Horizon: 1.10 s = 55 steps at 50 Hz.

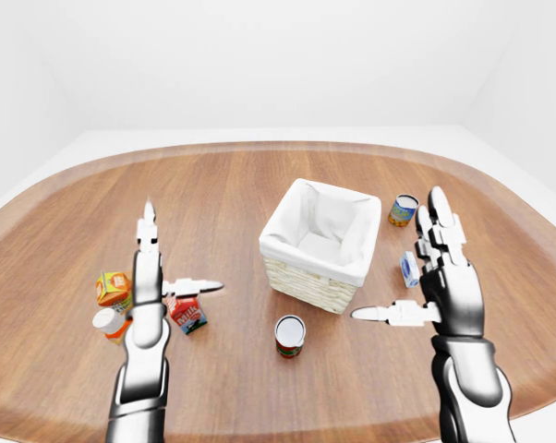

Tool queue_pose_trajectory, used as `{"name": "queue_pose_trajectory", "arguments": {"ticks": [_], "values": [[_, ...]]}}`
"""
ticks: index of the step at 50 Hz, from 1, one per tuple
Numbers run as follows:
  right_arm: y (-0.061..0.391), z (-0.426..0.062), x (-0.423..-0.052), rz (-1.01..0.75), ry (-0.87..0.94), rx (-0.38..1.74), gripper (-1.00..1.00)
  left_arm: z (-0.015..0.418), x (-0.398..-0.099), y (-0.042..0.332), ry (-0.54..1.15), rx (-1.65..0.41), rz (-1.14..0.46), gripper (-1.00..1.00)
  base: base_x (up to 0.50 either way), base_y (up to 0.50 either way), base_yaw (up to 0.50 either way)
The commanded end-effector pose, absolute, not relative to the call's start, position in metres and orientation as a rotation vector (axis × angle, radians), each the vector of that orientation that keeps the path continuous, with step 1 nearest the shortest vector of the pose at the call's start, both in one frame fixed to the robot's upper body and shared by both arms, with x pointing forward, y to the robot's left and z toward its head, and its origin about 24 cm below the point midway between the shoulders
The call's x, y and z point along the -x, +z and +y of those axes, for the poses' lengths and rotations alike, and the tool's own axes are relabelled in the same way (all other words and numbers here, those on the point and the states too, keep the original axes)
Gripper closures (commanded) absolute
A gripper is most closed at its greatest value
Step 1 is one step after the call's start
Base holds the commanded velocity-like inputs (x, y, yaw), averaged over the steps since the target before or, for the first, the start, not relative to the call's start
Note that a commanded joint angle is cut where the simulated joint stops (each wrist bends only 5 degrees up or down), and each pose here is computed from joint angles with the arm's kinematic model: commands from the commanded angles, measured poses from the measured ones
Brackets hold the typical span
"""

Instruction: Pick the milk and place it in the basket.

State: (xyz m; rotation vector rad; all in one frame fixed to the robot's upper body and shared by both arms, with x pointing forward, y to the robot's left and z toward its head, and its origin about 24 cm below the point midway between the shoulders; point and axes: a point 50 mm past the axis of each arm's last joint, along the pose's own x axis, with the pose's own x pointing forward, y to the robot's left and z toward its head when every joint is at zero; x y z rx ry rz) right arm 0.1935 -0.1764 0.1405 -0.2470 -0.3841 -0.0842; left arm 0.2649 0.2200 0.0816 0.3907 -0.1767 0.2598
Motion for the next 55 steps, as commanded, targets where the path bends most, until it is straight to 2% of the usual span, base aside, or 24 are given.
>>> {"name": "queue_pose_trajectory", "arguments": {"ticks": [1, 55], "values": [[0.140, -0.176, -0.194, -0.383, -0.085, 0.247, -1.00, 0.224, -0.271, 0.072, 0.279, -0.405, -0.129, -1.00, 0.00, 0.00, 0.00], [0.141, -0.175, -0.193, -0.382, -0.084, 0.247, -1.00, 0.236, -0.283, 0.050, 0.331, -0.424, -0.021, -1.00, 0.00, 0.00, 0.00]]}}
